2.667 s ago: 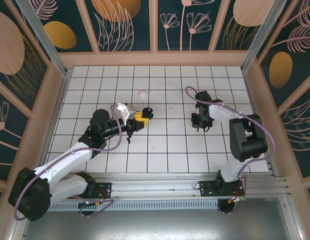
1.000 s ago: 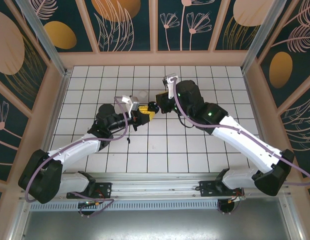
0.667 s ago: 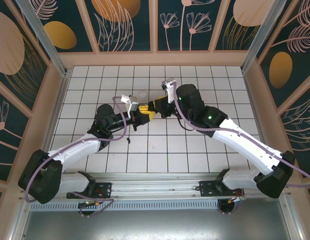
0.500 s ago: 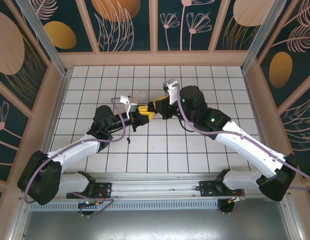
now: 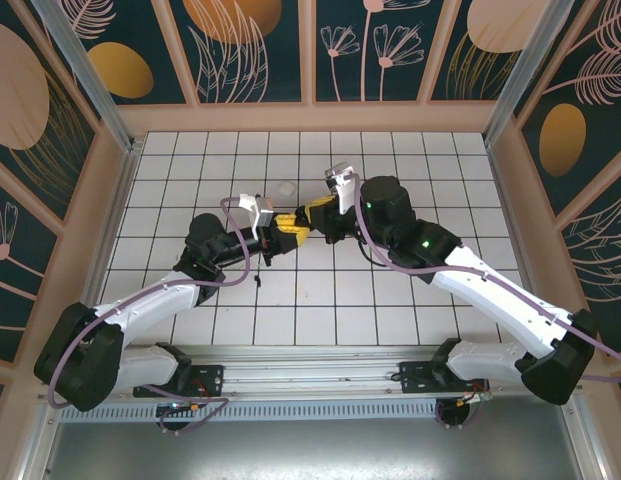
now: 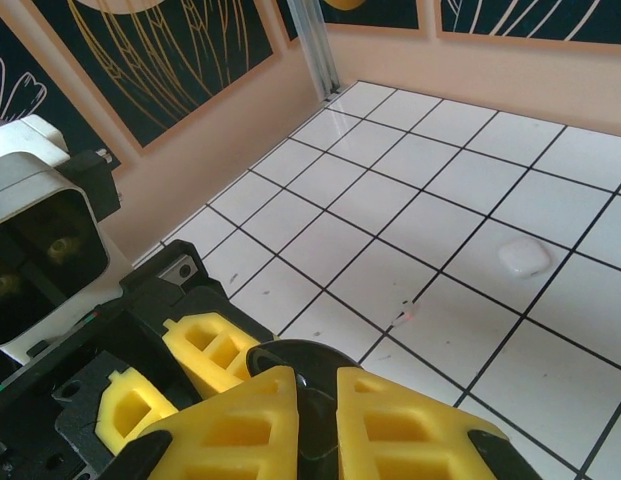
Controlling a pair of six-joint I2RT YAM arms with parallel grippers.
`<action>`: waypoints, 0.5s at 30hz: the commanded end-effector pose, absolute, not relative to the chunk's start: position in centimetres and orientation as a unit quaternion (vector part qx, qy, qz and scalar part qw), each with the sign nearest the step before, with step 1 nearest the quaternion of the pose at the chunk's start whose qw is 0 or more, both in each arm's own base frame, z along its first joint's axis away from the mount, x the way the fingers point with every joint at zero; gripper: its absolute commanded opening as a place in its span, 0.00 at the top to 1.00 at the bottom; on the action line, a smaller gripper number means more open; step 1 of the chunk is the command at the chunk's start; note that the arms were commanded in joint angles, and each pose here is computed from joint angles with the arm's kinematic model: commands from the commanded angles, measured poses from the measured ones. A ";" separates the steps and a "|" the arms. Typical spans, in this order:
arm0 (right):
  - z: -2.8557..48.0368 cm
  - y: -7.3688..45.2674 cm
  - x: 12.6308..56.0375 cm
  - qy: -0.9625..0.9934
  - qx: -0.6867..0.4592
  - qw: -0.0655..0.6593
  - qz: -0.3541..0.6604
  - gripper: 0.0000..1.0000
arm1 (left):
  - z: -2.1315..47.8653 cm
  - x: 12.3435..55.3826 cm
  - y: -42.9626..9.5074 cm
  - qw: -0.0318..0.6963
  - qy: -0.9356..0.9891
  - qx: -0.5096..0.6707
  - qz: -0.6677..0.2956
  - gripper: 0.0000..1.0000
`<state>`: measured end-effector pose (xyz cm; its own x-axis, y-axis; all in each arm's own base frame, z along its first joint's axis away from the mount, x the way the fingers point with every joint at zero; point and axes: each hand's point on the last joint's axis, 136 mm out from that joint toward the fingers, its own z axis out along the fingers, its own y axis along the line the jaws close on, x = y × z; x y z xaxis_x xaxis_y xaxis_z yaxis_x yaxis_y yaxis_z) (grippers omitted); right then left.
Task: Insert the wireless bluetooth earbuds into the charging case
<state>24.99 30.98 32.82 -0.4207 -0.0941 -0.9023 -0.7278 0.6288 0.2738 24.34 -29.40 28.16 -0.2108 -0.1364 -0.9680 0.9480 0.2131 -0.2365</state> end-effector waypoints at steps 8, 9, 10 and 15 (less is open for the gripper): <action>34.4 30.5 24.4 0.748 -0.270 0.496 0.348 0.88 | 30.4 22.7 -29.1 0.542 0.535 0.370 -0.533 1.00; 34.3 30.6 24.3 0.749 -0.271 0.492 0.352 0.88 | 30.4 22.7 -29.1 0.542 0.535 0.369 -0.533 1.00; 34.2 30.7 24.1 0.748 -0.272 0.489 0.357 0.88 | 30.5 22.7 -29.1 0.544 0.533 0.369 -0.533 1.00; 33.5 30.7 23.7 0.750 -0.269 0.480 0.367 0.88 | 30.9 22.5 -29.0 0.549 0.527 0.369 -0.534 1.00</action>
<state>24.29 30.76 33.37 -0.3992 -0.0708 -0.9141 -0.7468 0.6035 0.2794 23.81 -29.23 28.79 -0.1935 -0.1480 -0.9699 0.9549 0.1986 -0.2208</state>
